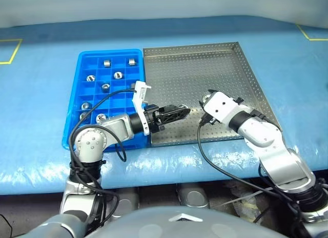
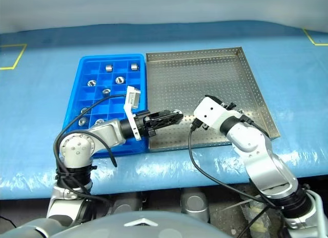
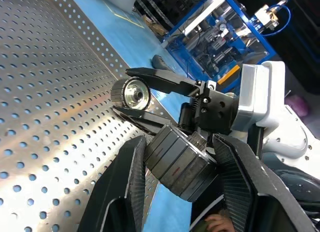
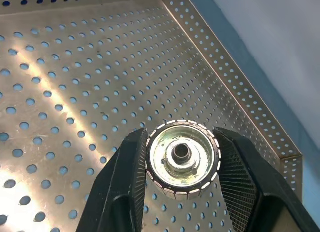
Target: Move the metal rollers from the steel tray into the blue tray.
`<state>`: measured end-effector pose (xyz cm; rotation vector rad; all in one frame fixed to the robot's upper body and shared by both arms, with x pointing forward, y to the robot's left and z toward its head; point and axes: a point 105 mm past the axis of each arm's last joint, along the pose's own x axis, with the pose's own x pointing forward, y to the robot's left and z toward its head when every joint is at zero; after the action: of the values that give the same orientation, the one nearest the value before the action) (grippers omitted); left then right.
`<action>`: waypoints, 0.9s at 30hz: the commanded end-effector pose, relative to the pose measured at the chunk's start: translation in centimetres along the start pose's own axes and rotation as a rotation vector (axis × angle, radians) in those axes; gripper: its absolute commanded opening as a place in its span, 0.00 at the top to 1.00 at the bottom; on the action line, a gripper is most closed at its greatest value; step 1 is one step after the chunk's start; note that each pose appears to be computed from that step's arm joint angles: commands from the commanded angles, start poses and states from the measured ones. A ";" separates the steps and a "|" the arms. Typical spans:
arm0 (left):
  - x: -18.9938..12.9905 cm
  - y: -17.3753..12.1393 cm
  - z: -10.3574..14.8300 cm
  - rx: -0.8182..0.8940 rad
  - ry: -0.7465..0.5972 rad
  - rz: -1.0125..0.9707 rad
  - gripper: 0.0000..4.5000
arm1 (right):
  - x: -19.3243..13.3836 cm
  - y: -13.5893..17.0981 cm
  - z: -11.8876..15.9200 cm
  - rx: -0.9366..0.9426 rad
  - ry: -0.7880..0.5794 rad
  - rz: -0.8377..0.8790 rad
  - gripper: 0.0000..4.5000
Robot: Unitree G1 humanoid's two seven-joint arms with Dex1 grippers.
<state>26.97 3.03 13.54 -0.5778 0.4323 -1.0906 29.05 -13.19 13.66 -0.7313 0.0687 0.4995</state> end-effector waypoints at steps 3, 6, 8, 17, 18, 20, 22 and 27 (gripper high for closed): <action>-4.6 4.5 7.7 0.360 -0.253 0.436 0.60 | -0.6 0.5 5.0 0.321 -0.255 0.041 0.62; -5.7 6.2 8.1 0.414 -0.231 0.541 0.60 | -1.2 1.7 6.3 0.386 -0.319 0.136 0.62; -5.9 7.1 7.2 0.477 -0.159 0.592 0.60 | -1.5 2.4 7.6 0.418 -0.370 0.190 0.62; -7.5 8.8 5.9 0.541 -0.063 0.696 0.60 | -2.0 3.1 9.2 0.455 -0.429 0.249 0.62; -7.7 9.1 5.8 0.540 -0.060 0.714 0.60 | -2.0 3.2 9.1 0.459 -0.425 0.251 0.62; -8.1 9.5 5.8 0.530 -0.061 0.741 0.60 | -1.9 3.2 9.0 0.461 -0.416 0.250 0.62; -8.3 9.7 5.7 0.531 -0.060 0.756 0.60 | -1.8 3.2 8.9 0.465 -0.412 0.247 0.62; -8.9 10.2 5.5 0.528 -0.053 0.794 0.60 | -1.8 2.9 8.8 0.468 -0.408 0.237 0.62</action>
<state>33.56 15.33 10.80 0.0454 0.3077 -0.4107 25.46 -6.40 17.28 -0.1501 -0.0406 0.8125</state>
